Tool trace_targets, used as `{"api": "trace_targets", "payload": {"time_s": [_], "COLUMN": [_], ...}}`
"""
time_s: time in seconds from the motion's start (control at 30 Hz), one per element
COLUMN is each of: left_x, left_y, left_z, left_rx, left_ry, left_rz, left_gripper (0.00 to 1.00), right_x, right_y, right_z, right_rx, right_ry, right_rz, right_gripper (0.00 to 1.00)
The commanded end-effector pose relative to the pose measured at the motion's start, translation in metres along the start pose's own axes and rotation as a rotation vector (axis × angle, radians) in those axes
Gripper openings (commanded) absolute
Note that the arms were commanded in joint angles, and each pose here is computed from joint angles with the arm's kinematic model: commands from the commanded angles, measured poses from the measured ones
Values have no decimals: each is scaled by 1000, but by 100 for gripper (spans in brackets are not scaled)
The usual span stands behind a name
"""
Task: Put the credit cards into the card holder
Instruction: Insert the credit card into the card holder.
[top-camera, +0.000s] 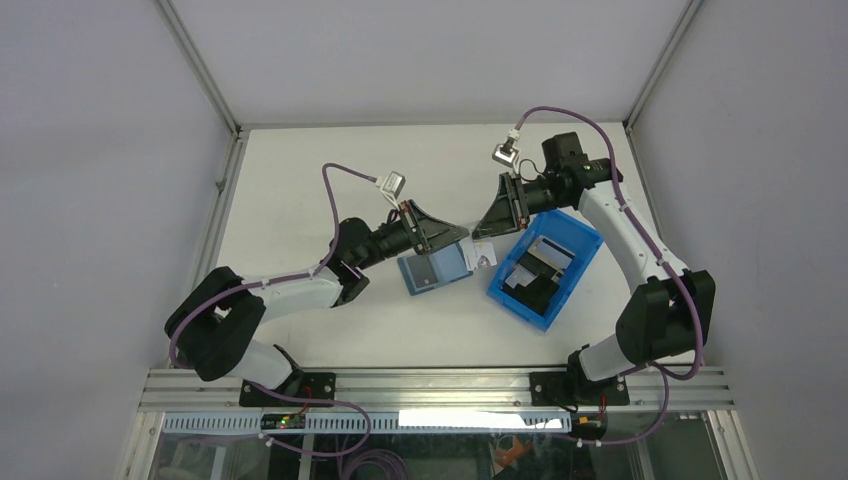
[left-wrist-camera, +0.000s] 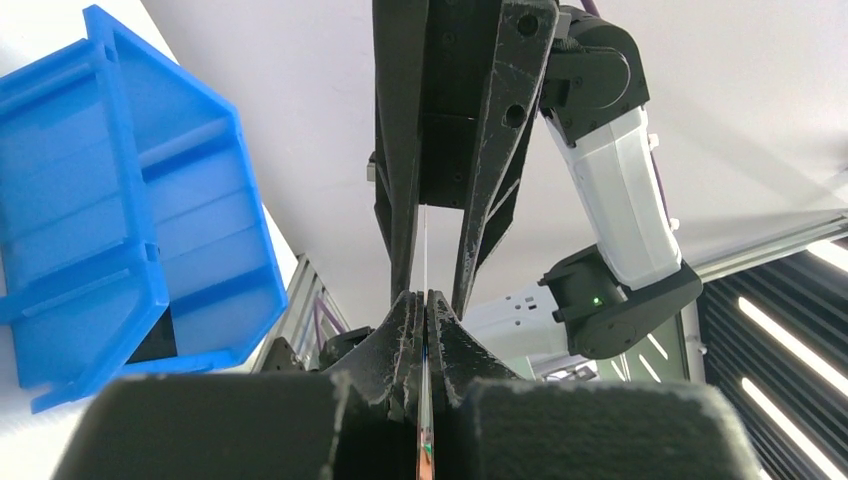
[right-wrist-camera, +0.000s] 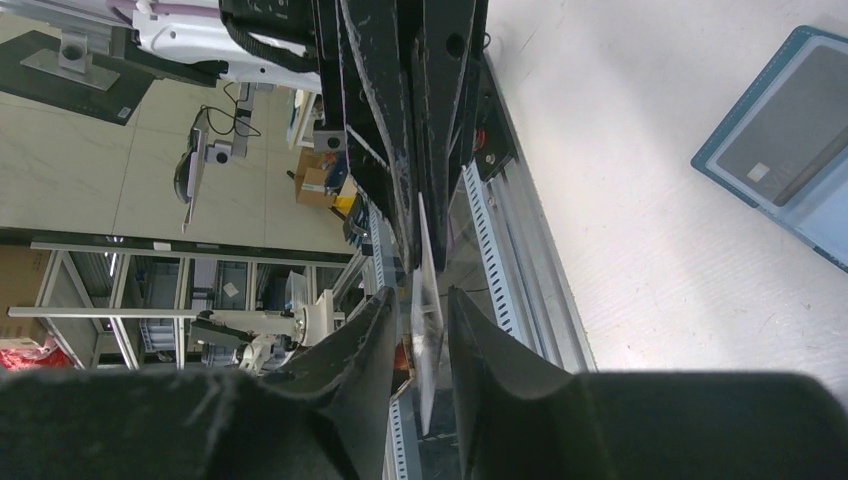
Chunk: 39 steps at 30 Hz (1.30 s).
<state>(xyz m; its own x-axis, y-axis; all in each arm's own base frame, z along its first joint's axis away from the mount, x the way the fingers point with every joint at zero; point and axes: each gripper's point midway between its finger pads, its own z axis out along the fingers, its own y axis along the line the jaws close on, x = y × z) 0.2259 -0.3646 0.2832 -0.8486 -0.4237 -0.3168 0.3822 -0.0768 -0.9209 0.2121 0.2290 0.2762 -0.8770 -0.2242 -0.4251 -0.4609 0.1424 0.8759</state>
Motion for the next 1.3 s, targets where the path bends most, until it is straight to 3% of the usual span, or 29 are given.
{"api": "trace_targets", "payload": {"time_s": [0.0,0.4,0.63,0.73,0.8,0.97,1.03,1.13,1.27], "left_x": [-4,7,5,-2,-7,-14,-19,-22,-31], "left_y": [-29,-38,-33,-28,-25,-14,0,40,60], "left_z": [-8,1,3,-2,-11,-37,-56,-105,-156], "left_rx": [109,147,128,110,88,-26,-142,-442,-577], "left_ry": [31,160,157,106,62,-42,-91,-148,-308], "left_rz": [28,11,12,26,52,194,261,324,315], "left_gripper": [0,0,2,13,26,49,59,71,88], "right_x": [-1,1,4,5,6,8,9,10,8], "right_y": [20,29,36,35,31,16,5,-18,-50], "right_z": [-5,0,0,0,0,0,1,4,14], "right_rx": [-9,-54,-97,-87,-73,-1,40,98,172], "right_ry": [-9,5,0,-5,-6,-4,4,30,65], "right_rz": [-97,-93,-100,-111,-111,-151,-191,-255,-321], "right_gripper": [28,23,0,0,0,0,0,0,0]}}
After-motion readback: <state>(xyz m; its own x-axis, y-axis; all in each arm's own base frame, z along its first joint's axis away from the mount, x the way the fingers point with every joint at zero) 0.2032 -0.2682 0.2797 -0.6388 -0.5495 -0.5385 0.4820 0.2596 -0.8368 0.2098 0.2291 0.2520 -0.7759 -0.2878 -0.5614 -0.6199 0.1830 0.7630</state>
